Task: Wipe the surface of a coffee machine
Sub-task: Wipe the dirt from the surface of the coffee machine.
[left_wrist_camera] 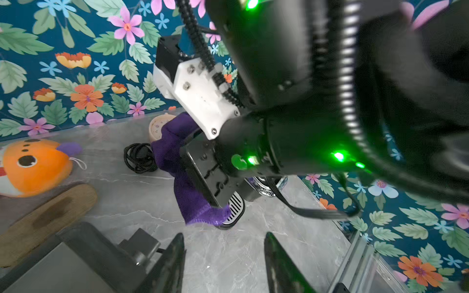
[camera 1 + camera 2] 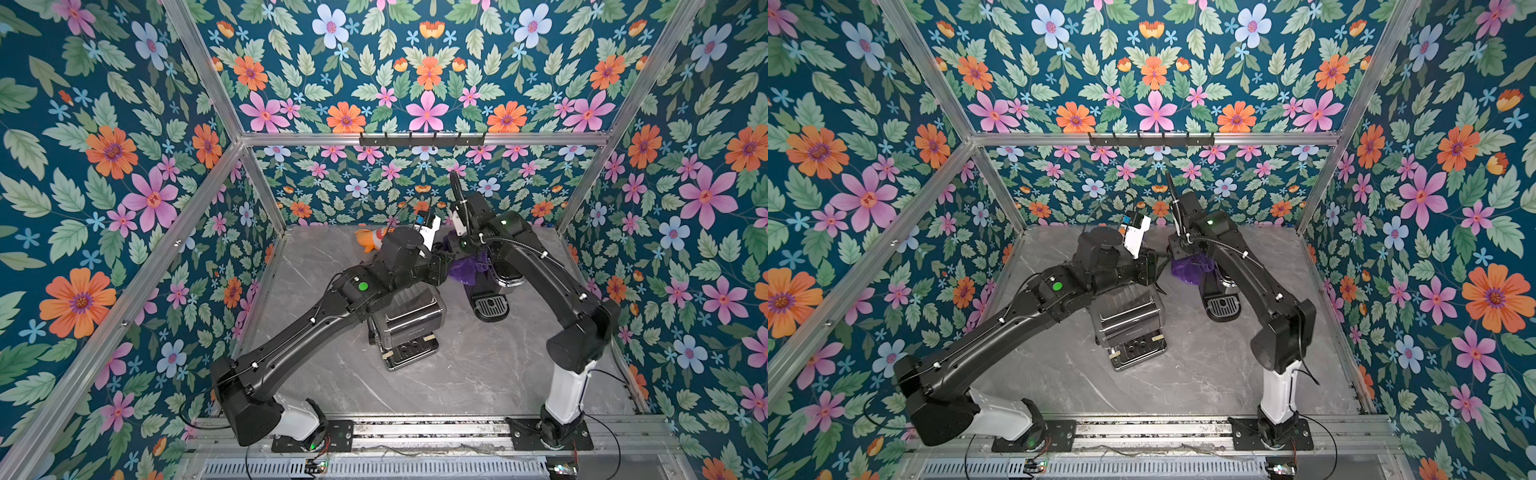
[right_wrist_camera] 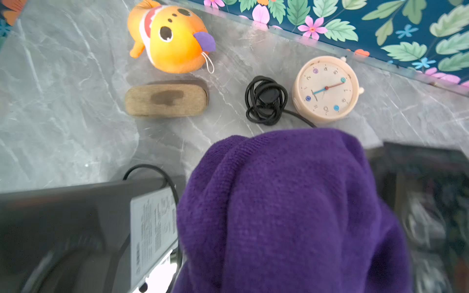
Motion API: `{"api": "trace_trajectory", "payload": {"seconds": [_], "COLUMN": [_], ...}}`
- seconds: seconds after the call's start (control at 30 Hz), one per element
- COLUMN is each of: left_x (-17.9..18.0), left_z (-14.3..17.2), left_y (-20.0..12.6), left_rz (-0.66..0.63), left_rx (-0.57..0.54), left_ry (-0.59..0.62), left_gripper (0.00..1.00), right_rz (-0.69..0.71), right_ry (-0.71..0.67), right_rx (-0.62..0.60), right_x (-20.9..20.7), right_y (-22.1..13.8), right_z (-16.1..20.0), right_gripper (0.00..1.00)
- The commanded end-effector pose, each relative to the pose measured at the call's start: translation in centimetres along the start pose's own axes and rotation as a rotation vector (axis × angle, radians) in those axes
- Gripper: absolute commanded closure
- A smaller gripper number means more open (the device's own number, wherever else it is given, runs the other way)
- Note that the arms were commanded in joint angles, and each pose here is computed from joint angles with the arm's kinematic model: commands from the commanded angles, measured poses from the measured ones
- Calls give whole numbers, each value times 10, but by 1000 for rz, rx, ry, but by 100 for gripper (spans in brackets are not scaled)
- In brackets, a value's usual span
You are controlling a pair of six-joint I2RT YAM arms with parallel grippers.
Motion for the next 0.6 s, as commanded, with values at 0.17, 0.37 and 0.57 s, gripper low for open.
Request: {"api": "trace_trajectory", "payload": {"seconds": [0.17, 0.37, 0.57], "left_x": [14, 12, 11], "left_z": [3, 1, 0], "left_y": [-15, -15, -16], "left_rz": [-70, -61, -52], "left_rx": [-13, -25, -26], "left_ry": [5, 2, 1], "left_gripper": [49, 49, 49], "right_rz": [13, 20, 18], "right_ry": [-47, -47, -43], "right_rx": [130, 184, 240], "right_x": [4, 7, 10], "right_y": [32, 56, 79], "right_z": [22, 52, 70], "right_gripper": [100, 100, 100]}}
Point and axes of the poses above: each gripper's point midway between its finger pads, its own y axis out along the fingers, its own x axis along the line the jaws close on, z = x × y, the point moved 4 cm from there along -y, back along the fingers, and after that the axes turned 6 degrees about -y, right-handed, at the moved point
